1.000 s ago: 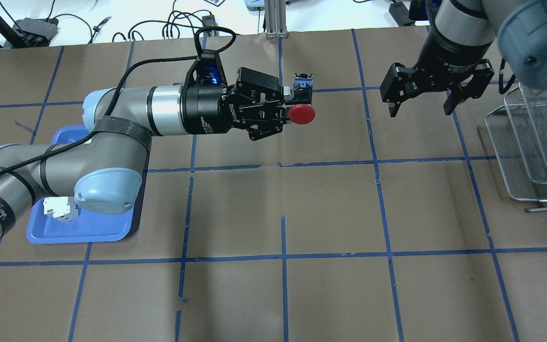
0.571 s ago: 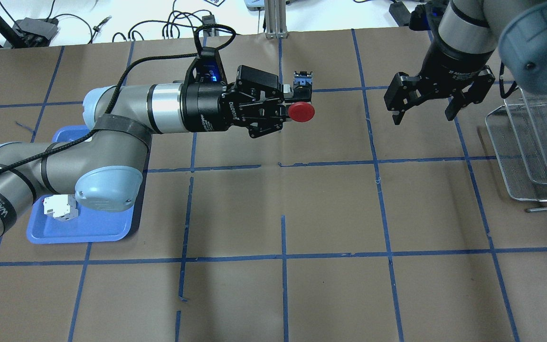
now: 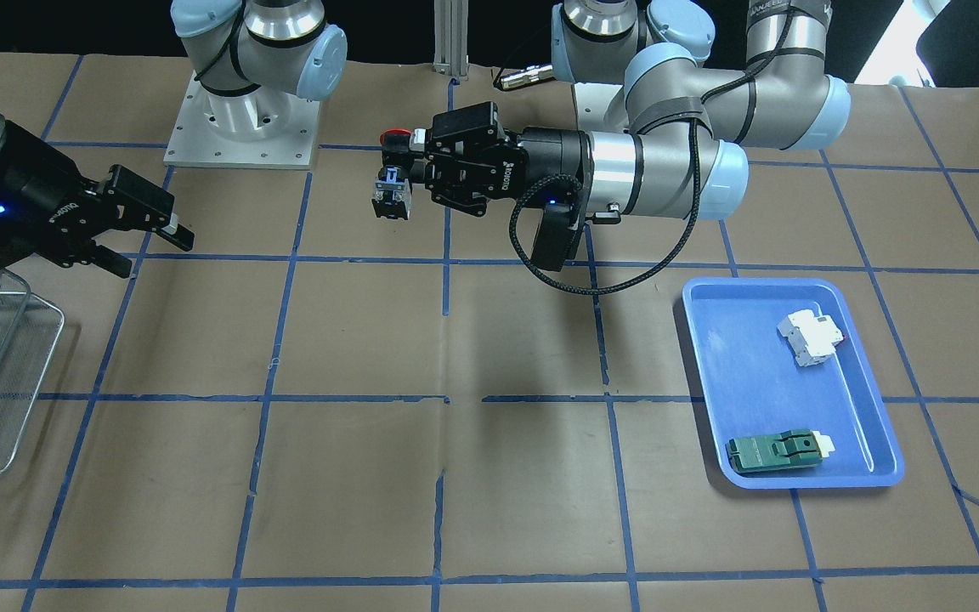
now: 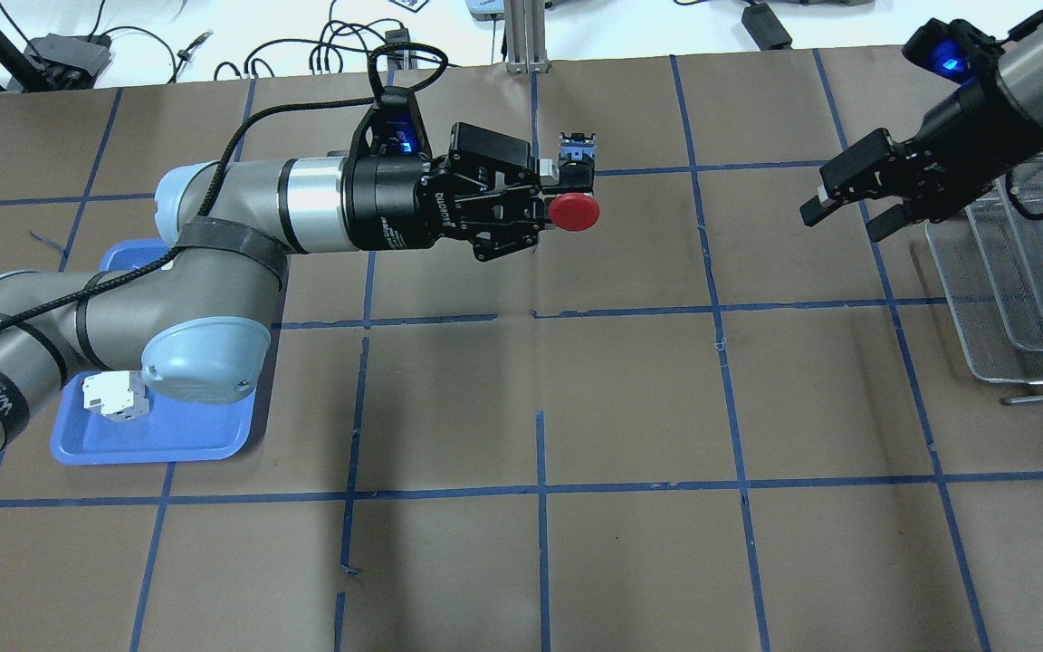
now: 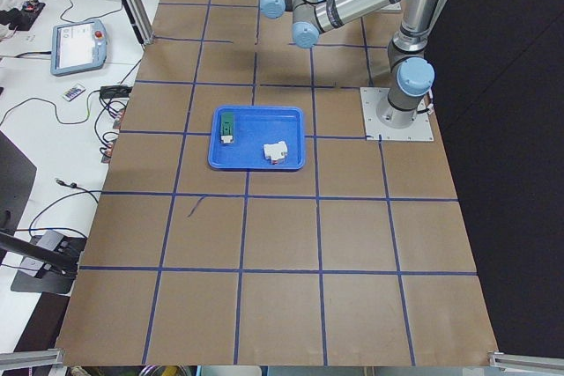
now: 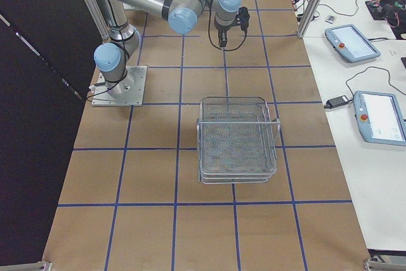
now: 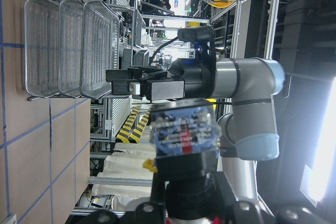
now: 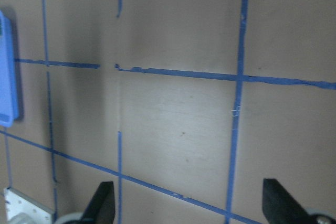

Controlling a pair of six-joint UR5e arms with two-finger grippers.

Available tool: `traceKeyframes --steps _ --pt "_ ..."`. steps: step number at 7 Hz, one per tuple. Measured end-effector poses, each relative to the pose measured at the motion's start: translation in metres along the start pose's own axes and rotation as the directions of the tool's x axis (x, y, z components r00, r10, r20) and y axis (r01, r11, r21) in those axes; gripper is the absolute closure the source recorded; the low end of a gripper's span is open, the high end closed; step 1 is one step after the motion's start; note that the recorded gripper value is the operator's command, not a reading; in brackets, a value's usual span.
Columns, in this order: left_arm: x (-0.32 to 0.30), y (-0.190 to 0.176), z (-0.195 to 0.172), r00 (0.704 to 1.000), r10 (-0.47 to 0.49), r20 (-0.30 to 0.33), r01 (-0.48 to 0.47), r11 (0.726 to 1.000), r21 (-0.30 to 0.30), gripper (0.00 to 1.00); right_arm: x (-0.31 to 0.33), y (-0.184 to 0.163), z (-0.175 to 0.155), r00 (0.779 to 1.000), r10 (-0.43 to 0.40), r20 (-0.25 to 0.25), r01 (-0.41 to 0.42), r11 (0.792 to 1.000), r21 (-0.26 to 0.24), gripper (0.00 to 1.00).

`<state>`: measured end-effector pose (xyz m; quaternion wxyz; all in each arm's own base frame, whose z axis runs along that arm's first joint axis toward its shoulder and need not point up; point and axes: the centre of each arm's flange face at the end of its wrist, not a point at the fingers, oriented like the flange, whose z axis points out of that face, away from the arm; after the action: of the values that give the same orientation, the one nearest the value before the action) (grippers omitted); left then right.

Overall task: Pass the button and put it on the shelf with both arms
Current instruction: 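Move the right gripper toward the button held by the left gripper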

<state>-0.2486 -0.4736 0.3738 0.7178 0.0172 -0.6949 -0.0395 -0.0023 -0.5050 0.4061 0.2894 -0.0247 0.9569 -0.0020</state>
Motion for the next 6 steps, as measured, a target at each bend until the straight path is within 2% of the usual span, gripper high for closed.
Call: traceKeyframes --steps 1,2,3,4,5,6 --pt "0.0 0.0 0.0 1.0 0.001 0.0 -0.001 1.0 0.0 1.0 0.0 0.004 0.013 0.986 0.045 0.159 -0.048 0.999 0.015 0.0" --pt "0.001 0.001 0.0 1.0 0.003 0.0 -0.003 1.0 -0.001 1.0 -0.007 0.006 0.024 0.943 0.094 0.319 -0.108 0.994 0.026 0.0" --pt "0.002 0.001 0.001 1.0 0.005 0.0 -0.005 1.0 -0.001 1.0 -0.015 0.005 0.032 0.879 0.123 0.46 -0.164 0.985 0.05 0.0" --pt "0.002 0.001 0.001 1.0 0.006 0.0 -0.006 1.0 -0.002 1.0 -0.023 0.002 0.04 0.806 0.137 0.576 -0.215 0.974 0.07 0.0" --pt "0.003 0.002 0.001 1.0 0.009 0.0 -0.009 1.0 -0.002 1.0 -0.036 0.0 0.052 0.741 0.157 0.653 -0.254 0.965 0.057 0.0" --pt "0.004 0.002 0.001 1.0 0.011 0.0 -0.011 1.0 -0.002 1.0 -0.057 -0.001 0.064 0.687 0.184 0.703 -0.278 0.96 0.02 0.0"
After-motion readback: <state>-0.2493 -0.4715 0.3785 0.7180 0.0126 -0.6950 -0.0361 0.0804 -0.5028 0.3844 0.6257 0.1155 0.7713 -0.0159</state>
